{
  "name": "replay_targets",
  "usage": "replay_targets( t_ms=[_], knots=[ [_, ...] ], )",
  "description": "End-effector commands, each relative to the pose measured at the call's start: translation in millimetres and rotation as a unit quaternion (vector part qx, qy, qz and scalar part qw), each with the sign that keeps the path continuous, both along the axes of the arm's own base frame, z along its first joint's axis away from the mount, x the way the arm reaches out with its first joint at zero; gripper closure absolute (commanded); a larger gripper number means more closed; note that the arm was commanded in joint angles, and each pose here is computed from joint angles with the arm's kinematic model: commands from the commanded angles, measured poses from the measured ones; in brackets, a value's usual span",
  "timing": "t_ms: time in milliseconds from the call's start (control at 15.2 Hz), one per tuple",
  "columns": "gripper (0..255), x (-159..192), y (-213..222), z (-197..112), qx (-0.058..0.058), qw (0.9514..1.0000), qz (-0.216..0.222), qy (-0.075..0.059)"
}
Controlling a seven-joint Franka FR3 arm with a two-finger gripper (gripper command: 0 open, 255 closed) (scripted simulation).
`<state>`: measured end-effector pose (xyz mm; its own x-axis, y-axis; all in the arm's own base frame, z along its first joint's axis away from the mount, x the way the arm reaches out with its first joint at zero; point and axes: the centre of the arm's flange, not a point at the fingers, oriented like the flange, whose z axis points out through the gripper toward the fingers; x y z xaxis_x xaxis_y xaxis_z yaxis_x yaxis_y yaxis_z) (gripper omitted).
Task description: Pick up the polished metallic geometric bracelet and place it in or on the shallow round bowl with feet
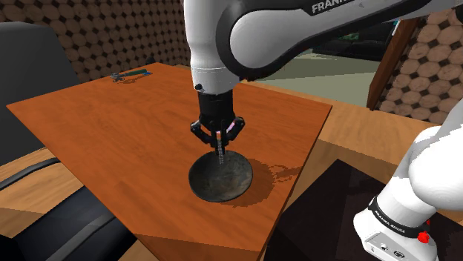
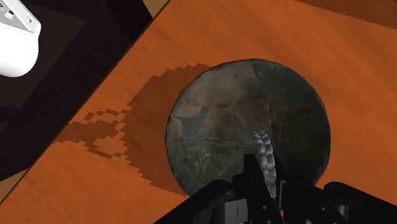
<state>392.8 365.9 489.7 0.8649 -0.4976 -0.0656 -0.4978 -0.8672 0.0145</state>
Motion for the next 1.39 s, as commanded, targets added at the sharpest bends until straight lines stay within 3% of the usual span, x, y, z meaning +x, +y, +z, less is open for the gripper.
replay_targets(
  t_ms=[0,660,1122,1188,1320],
  knots=[
    [255,-0.6,-1.2,-10.8,0.000,1.0000,0.000,0.000],
    [255,-0.6,-1.2,-62.7,0.000,1.0000,0.000,0.000],
    [255,-0.6,-1.2,-62.7,0.000,1.0000,0.000,0.000],
    [0,-0.6,-1.2,-62.7,0.000,1.0000,0.000,0.000],
    [0,-0.6,-1.2,-62.7,0.000,1.0000,0.000,0.000]
  ],
)
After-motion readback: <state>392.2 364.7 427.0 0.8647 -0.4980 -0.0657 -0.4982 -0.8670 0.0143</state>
